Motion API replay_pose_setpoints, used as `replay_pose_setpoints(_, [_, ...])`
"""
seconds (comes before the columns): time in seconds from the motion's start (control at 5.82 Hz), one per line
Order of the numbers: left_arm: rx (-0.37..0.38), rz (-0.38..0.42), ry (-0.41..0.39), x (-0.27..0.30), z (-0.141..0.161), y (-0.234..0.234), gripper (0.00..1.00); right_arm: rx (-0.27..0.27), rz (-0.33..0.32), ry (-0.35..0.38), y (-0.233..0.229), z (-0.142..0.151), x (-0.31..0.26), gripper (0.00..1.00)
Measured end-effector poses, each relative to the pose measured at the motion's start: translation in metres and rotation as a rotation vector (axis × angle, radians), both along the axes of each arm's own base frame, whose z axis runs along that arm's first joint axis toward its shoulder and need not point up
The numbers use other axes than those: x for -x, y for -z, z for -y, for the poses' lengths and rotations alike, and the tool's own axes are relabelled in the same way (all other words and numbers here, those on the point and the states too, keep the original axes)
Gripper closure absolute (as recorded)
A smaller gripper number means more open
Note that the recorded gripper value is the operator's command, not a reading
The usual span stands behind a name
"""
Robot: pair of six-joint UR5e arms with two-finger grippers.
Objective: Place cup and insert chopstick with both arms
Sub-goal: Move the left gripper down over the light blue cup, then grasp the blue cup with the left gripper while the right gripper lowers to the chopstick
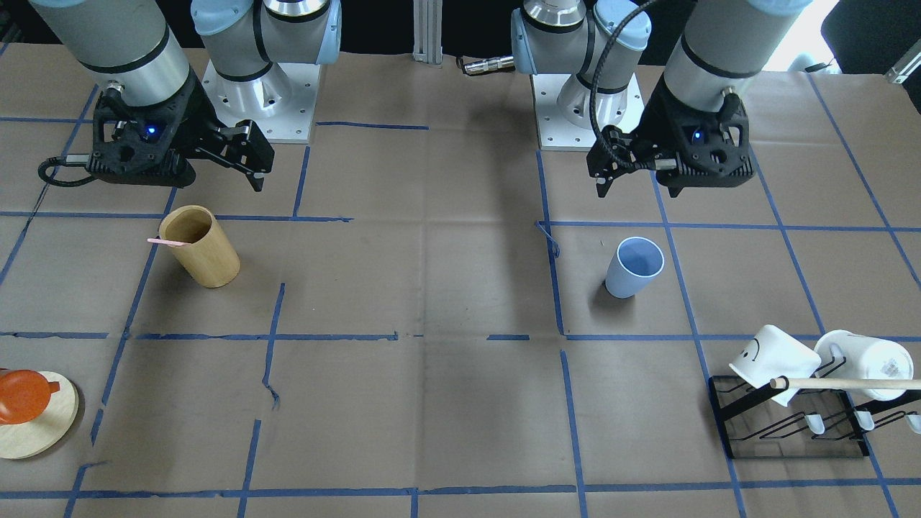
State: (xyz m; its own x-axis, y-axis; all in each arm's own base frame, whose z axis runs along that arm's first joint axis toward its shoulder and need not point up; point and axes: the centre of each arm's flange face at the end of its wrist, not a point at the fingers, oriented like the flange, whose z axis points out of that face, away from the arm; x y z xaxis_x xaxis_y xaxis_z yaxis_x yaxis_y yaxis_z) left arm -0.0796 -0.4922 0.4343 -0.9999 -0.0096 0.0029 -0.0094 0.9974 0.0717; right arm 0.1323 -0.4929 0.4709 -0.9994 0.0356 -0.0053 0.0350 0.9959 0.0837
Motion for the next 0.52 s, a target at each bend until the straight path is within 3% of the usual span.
replay_pose_setpoints(0.52, [-0.029, -0.024, 0.018, -0.052, -0.015, 0.104, 0.01, 0.000, -0.004, -0.038, 0.002, 0.007, 0.029, 0.00])
